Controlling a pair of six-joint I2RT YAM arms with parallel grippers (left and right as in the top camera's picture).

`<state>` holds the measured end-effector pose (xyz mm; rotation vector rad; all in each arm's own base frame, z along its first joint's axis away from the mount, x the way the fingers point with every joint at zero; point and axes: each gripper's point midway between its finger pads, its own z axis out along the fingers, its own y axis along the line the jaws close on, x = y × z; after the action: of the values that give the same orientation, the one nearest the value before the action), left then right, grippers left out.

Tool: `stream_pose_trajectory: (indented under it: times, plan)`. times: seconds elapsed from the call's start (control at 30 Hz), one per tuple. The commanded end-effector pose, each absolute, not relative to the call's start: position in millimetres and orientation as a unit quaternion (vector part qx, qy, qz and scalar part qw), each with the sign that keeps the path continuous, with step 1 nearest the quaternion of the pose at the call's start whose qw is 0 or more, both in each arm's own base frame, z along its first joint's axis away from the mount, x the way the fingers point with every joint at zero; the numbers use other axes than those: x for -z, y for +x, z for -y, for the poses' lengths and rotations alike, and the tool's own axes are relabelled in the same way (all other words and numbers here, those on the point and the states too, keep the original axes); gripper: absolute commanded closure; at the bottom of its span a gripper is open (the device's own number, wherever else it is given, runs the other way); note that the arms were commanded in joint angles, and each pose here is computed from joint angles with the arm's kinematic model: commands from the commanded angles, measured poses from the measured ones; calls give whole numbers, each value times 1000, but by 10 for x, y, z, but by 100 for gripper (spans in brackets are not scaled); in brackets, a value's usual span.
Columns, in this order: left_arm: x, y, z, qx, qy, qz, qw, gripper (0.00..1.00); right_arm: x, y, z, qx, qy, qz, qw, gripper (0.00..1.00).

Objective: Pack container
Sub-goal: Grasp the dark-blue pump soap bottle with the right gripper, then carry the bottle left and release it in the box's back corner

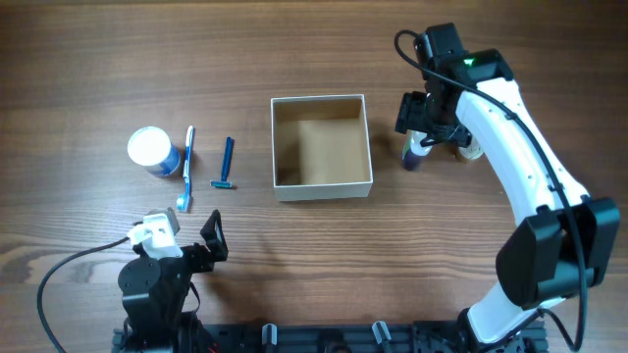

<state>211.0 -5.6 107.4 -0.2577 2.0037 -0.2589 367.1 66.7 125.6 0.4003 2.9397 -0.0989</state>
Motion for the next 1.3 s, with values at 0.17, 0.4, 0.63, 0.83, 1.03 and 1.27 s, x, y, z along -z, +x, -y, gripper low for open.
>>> stream_pose_trajectory:
  times: [0.17,0.4,0.63,0.83,1.03,1.27]
  plan:
    - [-1077,2114,73,108,-96,-837,528,0,-1049,3673,-658,39,172,-981,79,21]
    - [-1077,2114,73,108,-96,-837,528,0,-938,3730,-626,45,174,-979,96,32]
    - [-1077,2114,73,108,-96,-837,528,0,-964,3766,-554,64,172,-977,109,57]
    - [-1077,2114,73,108,-96,-837,528,0,-1156,3738,-531,66,137,-980,125,65]
    - [-1077,2114,73,108,-96,-837,528,0,-1890,3597,-628,37,93,-972,213,65]
    - [-1077,2114,73,108,-96,-837,528,0,-2882,3282,-1297,-39,-41,-932,358,78]
